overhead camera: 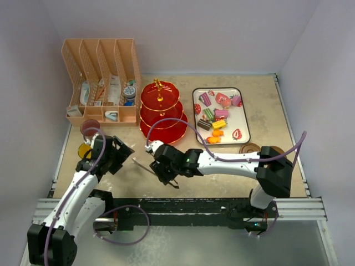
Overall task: Serve the afternoon tea
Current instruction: Pick up the clamp from the center of the board.
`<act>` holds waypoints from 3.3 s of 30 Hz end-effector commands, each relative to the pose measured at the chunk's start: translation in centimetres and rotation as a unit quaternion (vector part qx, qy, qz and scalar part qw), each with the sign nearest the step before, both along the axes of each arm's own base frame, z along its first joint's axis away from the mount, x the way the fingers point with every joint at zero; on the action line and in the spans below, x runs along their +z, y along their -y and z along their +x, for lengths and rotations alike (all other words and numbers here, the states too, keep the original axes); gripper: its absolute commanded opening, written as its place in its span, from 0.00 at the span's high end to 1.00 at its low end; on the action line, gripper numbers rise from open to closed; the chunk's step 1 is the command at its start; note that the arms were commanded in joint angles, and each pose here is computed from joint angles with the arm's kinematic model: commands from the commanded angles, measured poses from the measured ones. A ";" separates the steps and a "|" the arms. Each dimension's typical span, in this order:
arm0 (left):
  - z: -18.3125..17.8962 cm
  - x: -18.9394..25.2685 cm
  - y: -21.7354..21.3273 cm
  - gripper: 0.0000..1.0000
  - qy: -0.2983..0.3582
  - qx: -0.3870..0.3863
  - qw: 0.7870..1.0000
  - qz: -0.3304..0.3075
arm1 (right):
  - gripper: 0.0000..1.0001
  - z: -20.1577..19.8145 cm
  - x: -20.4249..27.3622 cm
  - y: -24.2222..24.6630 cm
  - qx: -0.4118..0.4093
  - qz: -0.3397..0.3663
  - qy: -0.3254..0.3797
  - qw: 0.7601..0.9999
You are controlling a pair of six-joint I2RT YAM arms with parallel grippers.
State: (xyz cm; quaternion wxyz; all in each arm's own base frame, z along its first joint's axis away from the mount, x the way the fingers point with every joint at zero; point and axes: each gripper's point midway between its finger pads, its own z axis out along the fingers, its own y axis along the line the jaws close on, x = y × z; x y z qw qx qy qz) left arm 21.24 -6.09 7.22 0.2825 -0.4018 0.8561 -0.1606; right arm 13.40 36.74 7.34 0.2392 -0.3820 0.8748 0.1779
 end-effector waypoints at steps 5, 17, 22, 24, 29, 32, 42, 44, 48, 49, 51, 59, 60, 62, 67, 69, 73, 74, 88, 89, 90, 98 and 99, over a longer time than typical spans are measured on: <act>0.7 0.3 4.9 0.23 0.045 -0.046 0.995 -0.071 | 0.47 0.7 4.0 -2.9 -0.033 0.086 -0.017 0.996; -0.5 -0.5 6.8 0.41 0.045 -0.033 0.986 -0.155 | 0.47 0.4 4.1 -4.8 -0.063 0.125 -0.055 0.989; -0.3 0.4 6.6 0.40 0.067 -0.025 0.985 -0.160 | 0.47 -0.3 4.0 -6.3 -0.089 0.155 -0.102 0.979; -0.2 0.6 6.5 0.40 0.078 -0.016 0.983 -0.165 | 0.47 -0.5 4.1 -6.9 -0.098 0.168 -0.118 0.974; -0.3 0.8 6.1 0.42 0.092 0.007 0.980 -0.178 | 0.47 -0.6 4.1 -7.7 -0.113 0.187 -0.137 0.966; -0.7 0.4 5.5 0.53 0.082 0.020 0.982 -0.172 | 0.47 -0.3 4.3 -8.0 -0.125 0.194 -0.136 0.963; -1.1 0.3 5.0 0.66 0.082 0.059 0.975 -0.195 | 0.45 -0.2 4.8 -8.5 -0.130 0.204 -0.142 0.960; -0.9 0.6 5.0 0.67 0.088 0.064 0.974 -0.200 | 0.45 -0.3 4.9 -8.6 -0.128 0.205 -0.143 0.960; -0.6 0.8 5.2 0.73 0.089 0.071 0.970 -0.214 | 0.43 -0.1 5.0 -8.8 -0.127 0.211 -0.139 0.959; -0.6 0.9 5.3 0.75 0.089 0.072 0.970 -0.217 | 0.42 -0.1 4.9 -8.8 -0.126 0.209 -0.139 0.960; -0.5 1.0 5.4 0.76 0.087 0.073 0.969 -0.220 | 0.42 0.0 4.8 -8.9 -0.124 0.206 -0.136 0.961; -0.4 1.3 5.4 0.77 0.090 0.083 0.965 -0.231 | 0.36 0.3 4.2 -8.8 -0.126 0.191 -0.128 0.965; -0.4 1.3 5.4 0.77 0.090 0.083 0.965 -0.231 | 0.35 0.3 4.2 -8.8 -0.125 0.190 -0.129 0.965; -0.4 1.3 5.4 0.76 0.089 0.085 0.965 -0.232 | 0.34 0.2 4.0 -8.8 -0.124 0.187 -0.131 0.966; -0.4 1.4 5.5 0.76 0.090 0.081 0.965 -0.233 | 0.32 -0.5 3.0 -9.3 -0.107 0.169 -0.152 0.968; -0.4 1.3 5.5 0.76 0.089 0.079 0.966 -0.231 | 0.32 -0.6 2.8 -9.6 -0.101 0.160 -0.156 0.969; -0.4 1.2 5.5 0.76 0.090 0.076 0.967 -0.227 | 0.33 -0.7 2.6 -9.9 -0.102 0.156 -0.165 0.968; -0.4 1.3 5.4 0.76 0.091 0.077 0.967 -0.227 | 0.33 -0.7 2.6 -9.9 -0.103 0.156 -0.165 0.968; -1.0 1.9 4.2 0.36 0.085 0.067 0.980 -0.168 | 0.45 -0.3 4.4 -9.8 -0.110 0.168 -0.152 0.968; -1.0 2.3 3.8 0.31 0.087 0.070 0.981 -0.158 | 0.45 -0.2 4.5 -9.6 -0.109 0.169 -0.147 0.969; -1.1 2.6 3.3 0.28 0.088 0.075 0.983 -0.144 | 0.46 -0.1 4.6 -9.5 -0.108 0.170 -0.143 0.969; -2.1 6.7 -1.9 0.21 0.119 0.132 0.984 -0.026 | 0.46 1.5 5.2 -8.3 -0.072 0.143 -0.040 0.986; -2.4 7.4 -2.8 0.20 0.123 0.140 0.982 -0.006 | 0.46 1.6 5.4 -8.1 -0.067 0.140 -0.028 0.988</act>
